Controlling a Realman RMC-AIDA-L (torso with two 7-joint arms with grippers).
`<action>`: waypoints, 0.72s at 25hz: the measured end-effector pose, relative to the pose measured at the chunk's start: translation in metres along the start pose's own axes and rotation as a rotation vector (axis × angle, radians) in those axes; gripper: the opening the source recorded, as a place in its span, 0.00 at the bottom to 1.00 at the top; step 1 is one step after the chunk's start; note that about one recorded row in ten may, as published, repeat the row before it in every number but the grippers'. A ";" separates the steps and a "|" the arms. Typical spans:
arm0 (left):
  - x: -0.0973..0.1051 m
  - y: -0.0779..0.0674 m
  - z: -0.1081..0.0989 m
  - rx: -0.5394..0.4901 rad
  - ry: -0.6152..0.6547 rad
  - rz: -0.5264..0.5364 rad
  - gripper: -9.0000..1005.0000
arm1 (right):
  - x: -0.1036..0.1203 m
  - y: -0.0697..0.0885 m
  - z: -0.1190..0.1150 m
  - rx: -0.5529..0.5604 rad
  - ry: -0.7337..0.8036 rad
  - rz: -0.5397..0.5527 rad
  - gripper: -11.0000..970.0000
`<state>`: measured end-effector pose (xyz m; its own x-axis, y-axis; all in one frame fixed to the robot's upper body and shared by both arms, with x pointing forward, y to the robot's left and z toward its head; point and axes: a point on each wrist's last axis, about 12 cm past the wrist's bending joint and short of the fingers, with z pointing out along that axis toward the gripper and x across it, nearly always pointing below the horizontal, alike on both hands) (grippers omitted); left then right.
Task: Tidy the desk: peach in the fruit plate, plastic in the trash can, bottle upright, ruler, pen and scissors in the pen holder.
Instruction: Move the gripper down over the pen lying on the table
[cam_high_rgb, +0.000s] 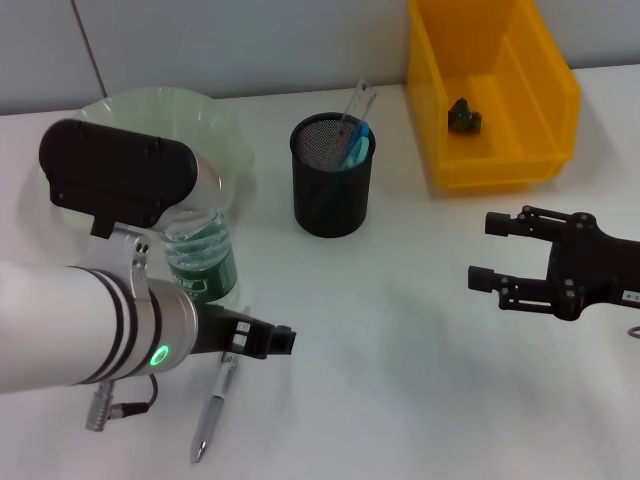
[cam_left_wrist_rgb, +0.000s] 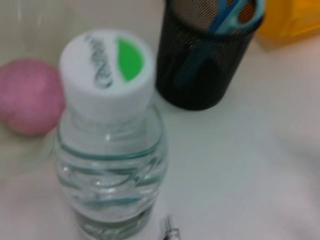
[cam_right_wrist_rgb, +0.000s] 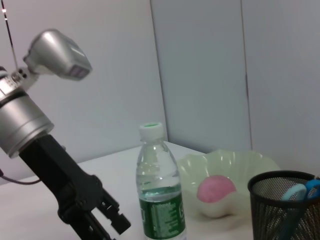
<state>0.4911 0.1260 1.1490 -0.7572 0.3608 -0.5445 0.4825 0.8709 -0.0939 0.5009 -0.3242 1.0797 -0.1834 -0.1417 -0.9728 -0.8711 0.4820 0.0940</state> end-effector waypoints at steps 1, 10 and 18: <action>0.000 0.000 0.000 0.000 0.000 0.000 0.81 | 0.000 0.000 0.000 0.003 0.003 0.000 0.79; -0.003 0.006 0.012 -0.024 0.047 -0.063 0.81 | 0.001 -0.001 0.003 -0.007 0.020 -0.006 0.79; -0.008 0.010 0.027 -0.058 0.096 -0.063 0.81 | 0.001 -0.003 0.004 0.002 0.031 -0.007 0.79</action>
<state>0.5140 0.1228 1.1306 -0.8252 0.3329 -0.4562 0.4088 0.9095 -0.0758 0.5045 -0.3225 1.0773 -0.1908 -0.1717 -0.9665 -0.8717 0.4823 0.0864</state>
